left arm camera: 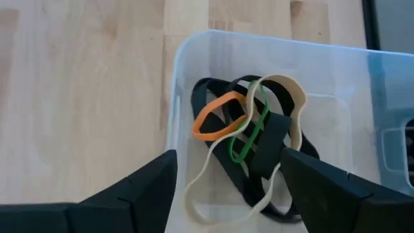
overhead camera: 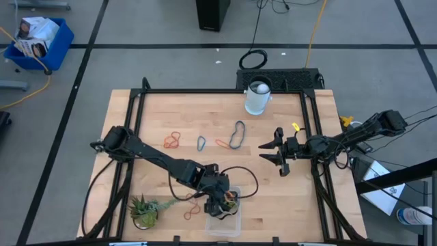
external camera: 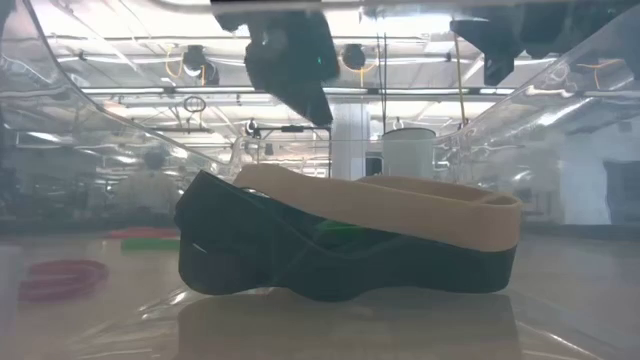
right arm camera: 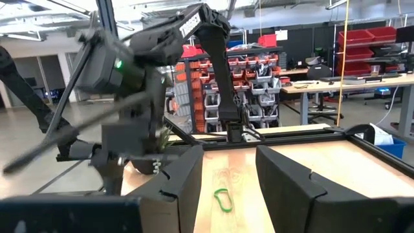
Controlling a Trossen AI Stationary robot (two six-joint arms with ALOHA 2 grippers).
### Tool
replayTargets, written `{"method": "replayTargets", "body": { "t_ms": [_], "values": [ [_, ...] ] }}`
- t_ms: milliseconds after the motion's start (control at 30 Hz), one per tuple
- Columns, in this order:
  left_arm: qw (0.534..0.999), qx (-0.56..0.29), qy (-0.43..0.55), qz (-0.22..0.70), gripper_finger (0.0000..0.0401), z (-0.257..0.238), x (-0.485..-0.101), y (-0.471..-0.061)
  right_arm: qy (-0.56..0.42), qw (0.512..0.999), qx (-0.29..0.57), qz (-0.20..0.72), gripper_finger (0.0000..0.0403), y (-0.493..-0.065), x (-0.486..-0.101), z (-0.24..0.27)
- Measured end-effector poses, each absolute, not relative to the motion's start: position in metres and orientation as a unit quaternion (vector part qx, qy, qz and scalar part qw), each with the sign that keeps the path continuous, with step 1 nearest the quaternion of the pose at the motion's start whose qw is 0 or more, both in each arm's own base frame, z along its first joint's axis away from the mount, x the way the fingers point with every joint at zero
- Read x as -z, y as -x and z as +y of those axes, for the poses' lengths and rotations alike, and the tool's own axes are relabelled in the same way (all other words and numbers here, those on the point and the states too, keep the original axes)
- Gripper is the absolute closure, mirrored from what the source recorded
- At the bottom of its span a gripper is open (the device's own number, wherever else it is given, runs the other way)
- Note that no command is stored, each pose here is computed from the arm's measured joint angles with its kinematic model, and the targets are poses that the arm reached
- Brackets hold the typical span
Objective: Pick and place rubber bands into bin
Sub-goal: Put the red rubber band into the transparent bin
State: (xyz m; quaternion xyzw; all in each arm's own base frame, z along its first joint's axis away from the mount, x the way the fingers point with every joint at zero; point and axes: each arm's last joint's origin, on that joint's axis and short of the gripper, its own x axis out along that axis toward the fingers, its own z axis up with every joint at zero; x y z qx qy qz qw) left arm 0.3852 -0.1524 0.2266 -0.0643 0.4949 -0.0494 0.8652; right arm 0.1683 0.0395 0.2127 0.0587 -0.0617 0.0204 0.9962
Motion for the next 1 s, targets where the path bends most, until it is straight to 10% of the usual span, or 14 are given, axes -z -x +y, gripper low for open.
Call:
{"method": "replayTargets", "body": {
  "t_ms": [600,1000],
  "values": [
    [0.897,0.087,-0.088,0.424,0.0116,-0.128,-0.354,-0.283,-0.054,0.997,-0.020,-0.047,0.0264,-0.169,-0.210,0.040],
    [0.890,0.092,-0.126,0.429,0.0116,-0.125,-0.363,-0.265,-0.029,0.998,-0.018,-0.045,0.0264,-0.169,-0.209,0.040]
  ]
}}
